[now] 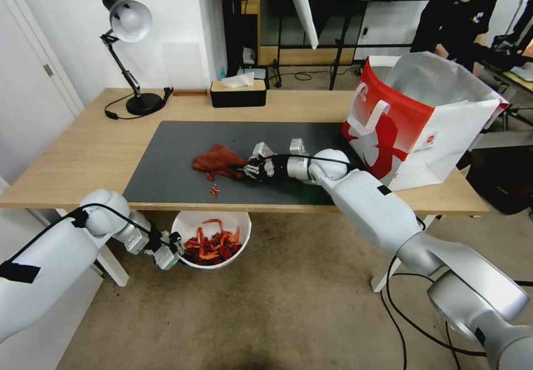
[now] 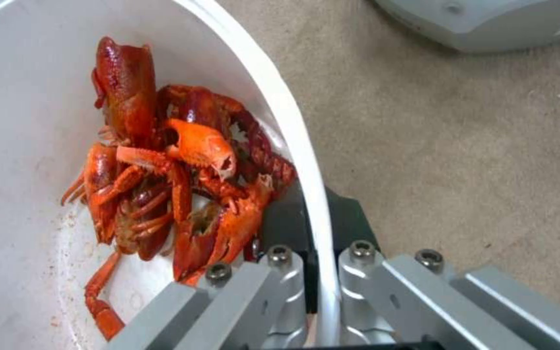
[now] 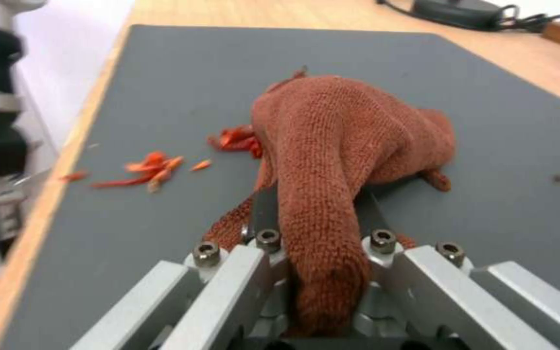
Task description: Sweep shrimp from table into container with towel, then put container into takeout bag.
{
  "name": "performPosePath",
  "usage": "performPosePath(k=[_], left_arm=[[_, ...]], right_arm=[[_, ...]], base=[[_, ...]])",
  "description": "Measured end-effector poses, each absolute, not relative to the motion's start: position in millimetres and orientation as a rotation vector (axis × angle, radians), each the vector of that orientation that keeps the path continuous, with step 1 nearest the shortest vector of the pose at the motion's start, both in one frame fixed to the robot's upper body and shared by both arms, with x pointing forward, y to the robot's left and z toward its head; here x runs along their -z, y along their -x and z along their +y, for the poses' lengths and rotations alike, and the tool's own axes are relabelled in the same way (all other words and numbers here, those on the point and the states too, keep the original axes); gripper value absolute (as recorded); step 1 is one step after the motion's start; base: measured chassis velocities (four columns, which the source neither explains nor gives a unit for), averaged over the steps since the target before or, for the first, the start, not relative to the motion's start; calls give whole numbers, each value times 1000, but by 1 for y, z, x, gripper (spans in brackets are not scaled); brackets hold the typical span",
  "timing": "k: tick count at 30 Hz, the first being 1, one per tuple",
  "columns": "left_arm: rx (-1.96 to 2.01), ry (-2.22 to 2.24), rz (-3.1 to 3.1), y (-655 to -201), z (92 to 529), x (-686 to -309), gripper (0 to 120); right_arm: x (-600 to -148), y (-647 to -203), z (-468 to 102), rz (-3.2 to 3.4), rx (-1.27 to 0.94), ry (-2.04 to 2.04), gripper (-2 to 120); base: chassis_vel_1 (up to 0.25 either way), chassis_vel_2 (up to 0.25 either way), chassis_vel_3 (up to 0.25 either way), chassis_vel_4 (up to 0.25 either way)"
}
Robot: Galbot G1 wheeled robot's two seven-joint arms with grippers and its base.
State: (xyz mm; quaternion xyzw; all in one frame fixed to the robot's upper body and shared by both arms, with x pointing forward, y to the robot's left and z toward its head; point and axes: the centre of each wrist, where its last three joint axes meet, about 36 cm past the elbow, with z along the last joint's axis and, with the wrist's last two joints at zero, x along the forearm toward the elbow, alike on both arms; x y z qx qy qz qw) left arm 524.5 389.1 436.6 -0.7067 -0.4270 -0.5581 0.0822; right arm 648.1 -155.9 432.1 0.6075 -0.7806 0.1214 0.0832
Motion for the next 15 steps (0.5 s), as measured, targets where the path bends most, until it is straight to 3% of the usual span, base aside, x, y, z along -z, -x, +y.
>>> performPosePath(k=[15], left_arm=[[1667,2128,-1273,-521,382,-436,0]], right_arm=[[-428,-618,-154,-2216,-386,-1940,5]], base=[[0,0,0,0]])
